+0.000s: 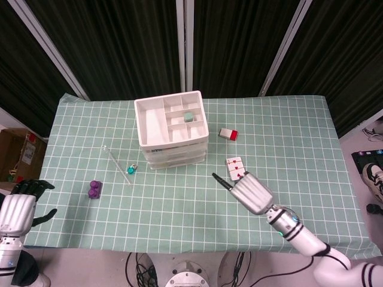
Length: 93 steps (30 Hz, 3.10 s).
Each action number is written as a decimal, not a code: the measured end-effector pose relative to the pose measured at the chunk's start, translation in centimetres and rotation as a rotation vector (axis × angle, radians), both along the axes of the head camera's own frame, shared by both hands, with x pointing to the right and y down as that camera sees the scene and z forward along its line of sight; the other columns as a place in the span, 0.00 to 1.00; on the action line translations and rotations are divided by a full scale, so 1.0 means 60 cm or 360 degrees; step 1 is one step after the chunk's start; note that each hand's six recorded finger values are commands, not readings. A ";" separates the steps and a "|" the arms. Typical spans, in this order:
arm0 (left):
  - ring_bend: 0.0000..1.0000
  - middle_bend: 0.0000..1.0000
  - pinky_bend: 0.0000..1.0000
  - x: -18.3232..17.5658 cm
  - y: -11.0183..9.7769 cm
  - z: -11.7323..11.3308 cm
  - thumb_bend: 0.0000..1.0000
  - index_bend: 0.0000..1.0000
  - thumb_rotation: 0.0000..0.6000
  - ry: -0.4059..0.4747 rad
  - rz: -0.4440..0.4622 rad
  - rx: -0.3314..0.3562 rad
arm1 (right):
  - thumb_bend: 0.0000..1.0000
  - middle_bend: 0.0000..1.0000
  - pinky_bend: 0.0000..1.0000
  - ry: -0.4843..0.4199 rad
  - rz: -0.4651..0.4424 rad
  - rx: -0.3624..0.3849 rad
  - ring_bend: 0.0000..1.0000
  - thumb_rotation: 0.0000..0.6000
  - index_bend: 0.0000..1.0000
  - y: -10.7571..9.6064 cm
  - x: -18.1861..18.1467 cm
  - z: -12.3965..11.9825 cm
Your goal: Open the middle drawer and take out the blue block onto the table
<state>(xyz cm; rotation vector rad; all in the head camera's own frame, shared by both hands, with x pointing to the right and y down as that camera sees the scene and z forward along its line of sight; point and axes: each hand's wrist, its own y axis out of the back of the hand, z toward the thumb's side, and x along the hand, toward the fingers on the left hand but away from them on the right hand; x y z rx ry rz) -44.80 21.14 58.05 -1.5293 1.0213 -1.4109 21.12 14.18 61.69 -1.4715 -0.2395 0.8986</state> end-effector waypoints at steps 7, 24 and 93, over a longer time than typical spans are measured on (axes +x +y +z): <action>0.24 0.32 0.23 -0.020 0.016 0.001 0.13 0.35 1.00 0.0016 -0.0083 0.0003 | 0.48 0.92 0.99 0.0202 -0.0278 0.0162 0.98 1.00 0.13 -0.018 -0.131 0.075; 0.24 0.31 0.23 -0.032 0.020 0.002 0.13 0.35 1.00 0.0038 -0.0135 0.0012 | 0.50 0.93 1.00 0.0459 -0.0307 0.0382 0.99 1.00 0.13 -0.053 -0.181 0.155; 0.24 0.31 0.23 -0.043 0.029 0.020 0.13 0.35 1.00 0.0059 -0.0194 -0.0018 | 0.47 0.94 1.00 0.0209 0.0016 0.0281 1.00 1.00 0.16 -0.032 -0.127 0.098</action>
